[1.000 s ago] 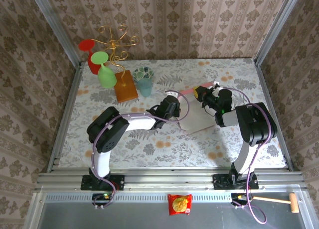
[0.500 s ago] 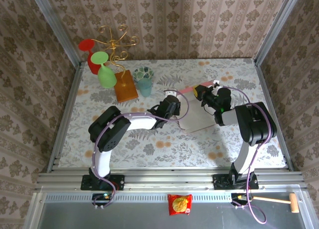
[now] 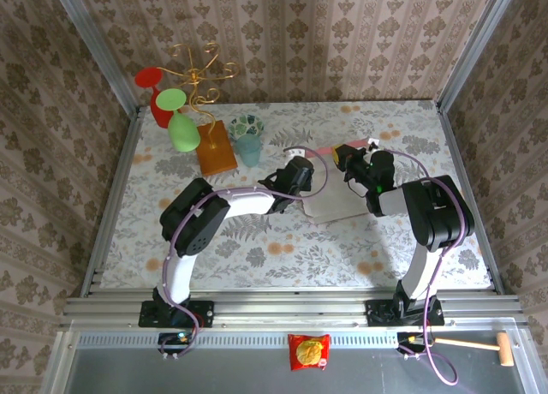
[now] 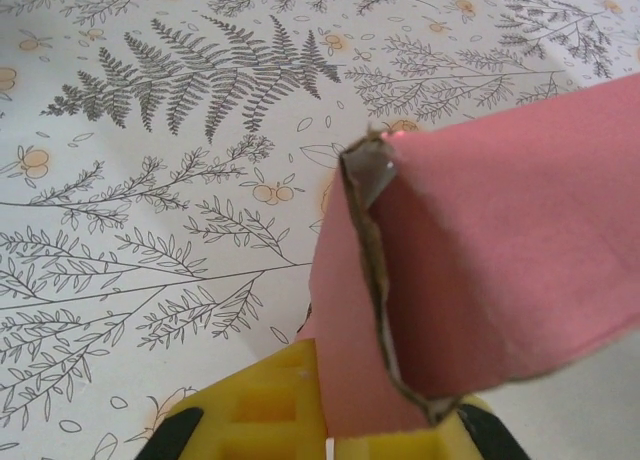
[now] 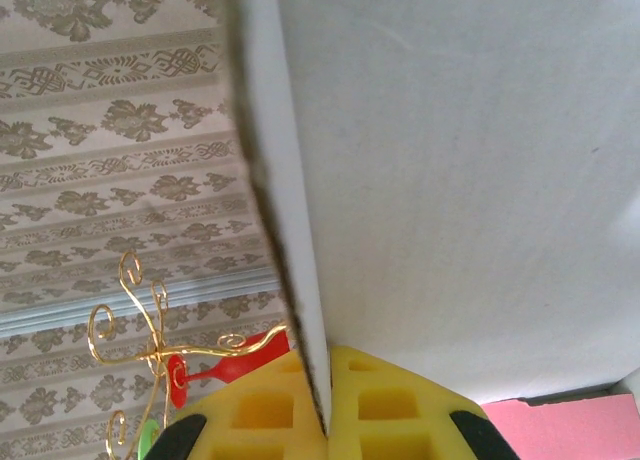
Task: Fold the paper box
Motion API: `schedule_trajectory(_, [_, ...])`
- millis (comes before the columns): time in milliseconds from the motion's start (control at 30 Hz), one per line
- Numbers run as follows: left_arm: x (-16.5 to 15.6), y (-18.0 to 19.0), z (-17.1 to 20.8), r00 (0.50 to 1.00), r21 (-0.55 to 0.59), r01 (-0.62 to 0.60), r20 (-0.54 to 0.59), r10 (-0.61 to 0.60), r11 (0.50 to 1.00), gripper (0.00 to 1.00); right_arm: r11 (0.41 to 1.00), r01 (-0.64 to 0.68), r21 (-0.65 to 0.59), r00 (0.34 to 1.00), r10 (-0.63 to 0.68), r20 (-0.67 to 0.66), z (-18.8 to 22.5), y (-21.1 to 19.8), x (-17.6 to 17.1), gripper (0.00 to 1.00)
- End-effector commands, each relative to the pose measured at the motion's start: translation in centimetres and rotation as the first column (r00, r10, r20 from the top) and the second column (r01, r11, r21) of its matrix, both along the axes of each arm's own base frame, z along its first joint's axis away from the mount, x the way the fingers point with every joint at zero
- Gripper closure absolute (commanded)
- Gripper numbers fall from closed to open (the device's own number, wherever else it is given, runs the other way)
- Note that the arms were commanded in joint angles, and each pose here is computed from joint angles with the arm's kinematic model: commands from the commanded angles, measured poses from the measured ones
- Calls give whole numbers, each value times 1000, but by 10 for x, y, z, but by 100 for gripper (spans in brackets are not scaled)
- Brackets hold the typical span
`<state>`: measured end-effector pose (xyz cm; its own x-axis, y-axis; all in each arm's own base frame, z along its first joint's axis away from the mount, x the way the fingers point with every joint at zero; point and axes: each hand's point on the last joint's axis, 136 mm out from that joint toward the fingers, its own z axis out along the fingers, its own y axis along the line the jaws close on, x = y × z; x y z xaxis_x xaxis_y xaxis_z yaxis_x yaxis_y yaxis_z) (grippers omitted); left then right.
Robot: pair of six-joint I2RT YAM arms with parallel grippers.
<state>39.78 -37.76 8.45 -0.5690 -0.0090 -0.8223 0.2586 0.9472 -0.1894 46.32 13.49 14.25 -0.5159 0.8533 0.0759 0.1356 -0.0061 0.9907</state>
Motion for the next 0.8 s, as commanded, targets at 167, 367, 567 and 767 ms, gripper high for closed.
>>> schedule_trajectory(167, [6, 43, -46, 977, 192, -158, -109, 182, 968, 100, 994, -110, 28, 986, 113, -123, -28, 32, -19, 100])
schedule_trajectory(367, [4, 56, -50, 959, 231, -227, -117, 259, 946, 100, 996, -83, 23, 987, 85, -138, -26, 30, -16, 100])
schedule_trajectory(567, [10, 45, -57, 971, 145, -168, -147, 189, 975, 93, 996, -89, 23, 985, 92, -147, -27, 31, -16, 100])
schedule_trajectory(767, [17, 46, -63, 976, 125, -128, -162, 147, 984, 75, 995, -94, 23, 984, 96, -152, -29, 31, -17, 100])
